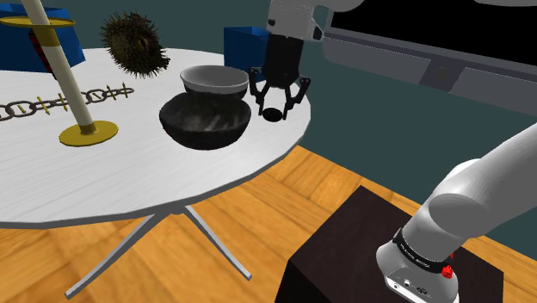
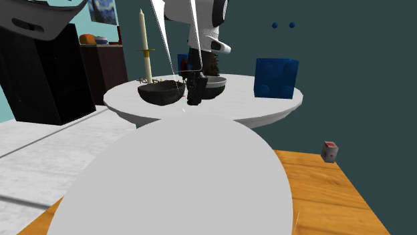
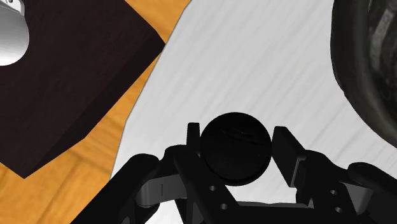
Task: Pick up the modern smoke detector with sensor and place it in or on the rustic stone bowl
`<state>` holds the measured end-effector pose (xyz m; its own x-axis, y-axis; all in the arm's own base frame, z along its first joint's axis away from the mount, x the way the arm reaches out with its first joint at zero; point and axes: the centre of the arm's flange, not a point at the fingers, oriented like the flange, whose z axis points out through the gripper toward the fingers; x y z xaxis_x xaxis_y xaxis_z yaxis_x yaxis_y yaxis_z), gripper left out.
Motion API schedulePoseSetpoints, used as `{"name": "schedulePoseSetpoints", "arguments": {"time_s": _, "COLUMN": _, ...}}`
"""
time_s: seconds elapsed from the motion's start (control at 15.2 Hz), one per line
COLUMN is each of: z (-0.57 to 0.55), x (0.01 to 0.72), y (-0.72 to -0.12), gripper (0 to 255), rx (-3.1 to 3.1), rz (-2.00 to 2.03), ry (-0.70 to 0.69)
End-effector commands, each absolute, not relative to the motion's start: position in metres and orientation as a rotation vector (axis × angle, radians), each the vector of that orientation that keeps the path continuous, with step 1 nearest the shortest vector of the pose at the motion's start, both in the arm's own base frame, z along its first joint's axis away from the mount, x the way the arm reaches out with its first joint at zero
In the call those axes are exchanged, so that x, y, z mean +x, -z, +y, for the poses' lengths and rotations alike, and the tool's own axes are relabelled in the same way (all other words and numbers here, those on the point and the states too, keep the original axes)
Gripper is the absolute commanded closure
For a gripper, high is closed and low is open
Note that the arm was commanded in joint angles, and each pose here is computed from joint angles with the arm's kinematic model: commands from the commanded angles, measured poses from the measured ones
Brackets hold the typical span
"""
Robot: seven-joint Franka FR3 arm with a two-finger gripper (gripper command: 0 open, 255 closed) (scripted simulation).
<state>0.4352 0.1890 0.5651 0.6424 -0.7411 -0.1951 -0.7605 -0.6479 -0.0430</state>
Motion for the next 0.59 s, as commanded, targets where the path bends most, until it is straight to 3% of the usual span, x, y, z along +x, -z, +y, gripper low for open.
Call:
{"name": "schedulePoseSetpoints", "arguments": {"time_s": 0.0, "z": 0.189, "x": 0.435, "y": -0.576, "gripper": 255, "rx": -2.736, "rz": 1.257, "ry": -0.243}}
{"name": "schedulePoseSetpoints", "arguments": {"time_s": 0.53, "z": 0.189, "x": 0.435, "y": -0.618, "gripper": 255, "rx": -2.736, "rz": 1.257, "ry": -0.243}}
